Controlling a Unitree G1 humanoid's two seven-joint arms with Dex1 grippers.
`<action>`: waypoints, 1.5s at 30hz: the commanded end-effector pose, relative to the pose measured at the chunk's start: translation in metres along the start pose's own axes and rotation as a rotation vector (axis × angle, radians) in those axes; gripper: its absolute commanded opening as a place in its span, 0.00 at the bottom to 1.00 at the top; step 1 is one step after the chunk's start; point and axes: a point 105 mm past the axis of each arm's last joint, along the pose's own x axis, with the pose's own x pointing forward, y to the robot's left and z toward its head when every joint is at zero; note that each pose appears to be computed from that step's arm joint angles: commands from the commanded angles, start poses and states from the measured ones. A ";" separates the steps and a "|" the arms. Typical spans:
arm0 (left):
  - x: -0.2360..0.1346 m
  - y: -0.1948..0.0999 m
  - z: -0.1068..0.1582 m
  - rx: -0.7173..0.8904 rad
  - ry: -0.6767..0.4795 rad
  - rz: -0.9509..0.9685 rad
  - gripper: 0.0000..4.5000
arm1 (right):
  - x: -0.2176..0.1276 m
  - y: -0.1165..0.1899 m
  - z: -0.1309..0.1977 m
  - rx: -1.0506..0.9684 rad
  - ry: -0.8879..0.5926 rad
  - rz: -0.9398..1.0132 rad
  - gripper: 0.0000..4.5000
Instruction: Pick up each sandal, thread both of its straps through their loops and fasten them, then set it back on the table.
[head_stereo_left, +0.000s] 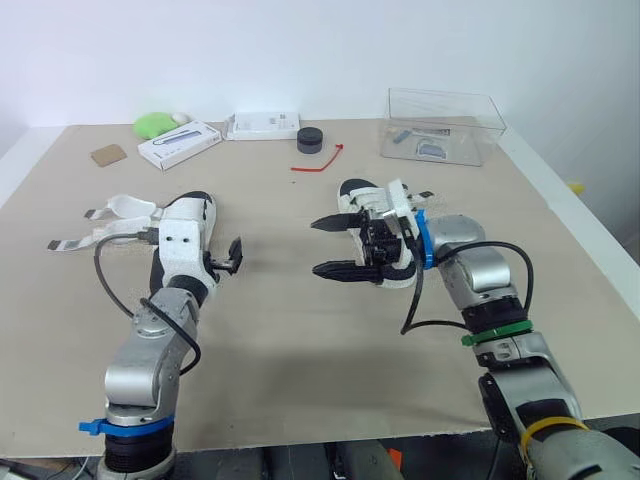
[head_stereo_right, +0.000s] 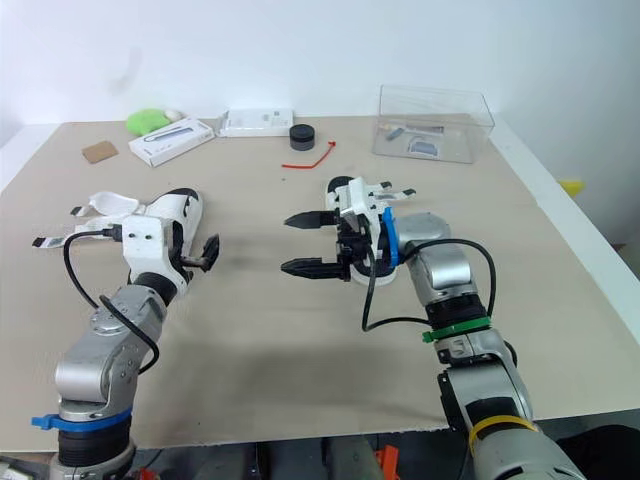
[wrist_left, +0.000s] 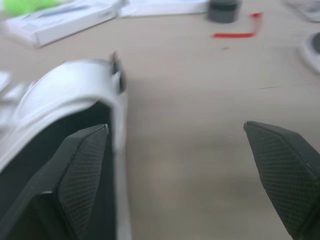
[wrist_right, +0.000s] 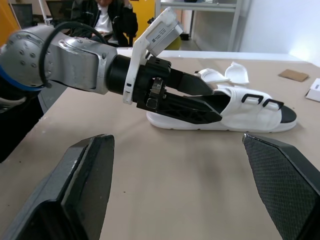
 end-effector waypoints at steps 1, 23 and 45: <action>0.005 0.013 0.007 -0.025 -0.026 0.067 1.00 | 0.003 -0.004 0.012 -0.066 -0.012 0.011 0.98; 0.069 0.018 -0.009 0.036 0.051 -0.036 0.83 | -0.005 -0.007 0.008 -0.112 0.015 -0.069 1.00; -0.049 -0.056 -0.021 0.589 -0.055 -1.042 0.01 | -0.010 -0.005 0.008 -0.099 0.009 -0.061 1.00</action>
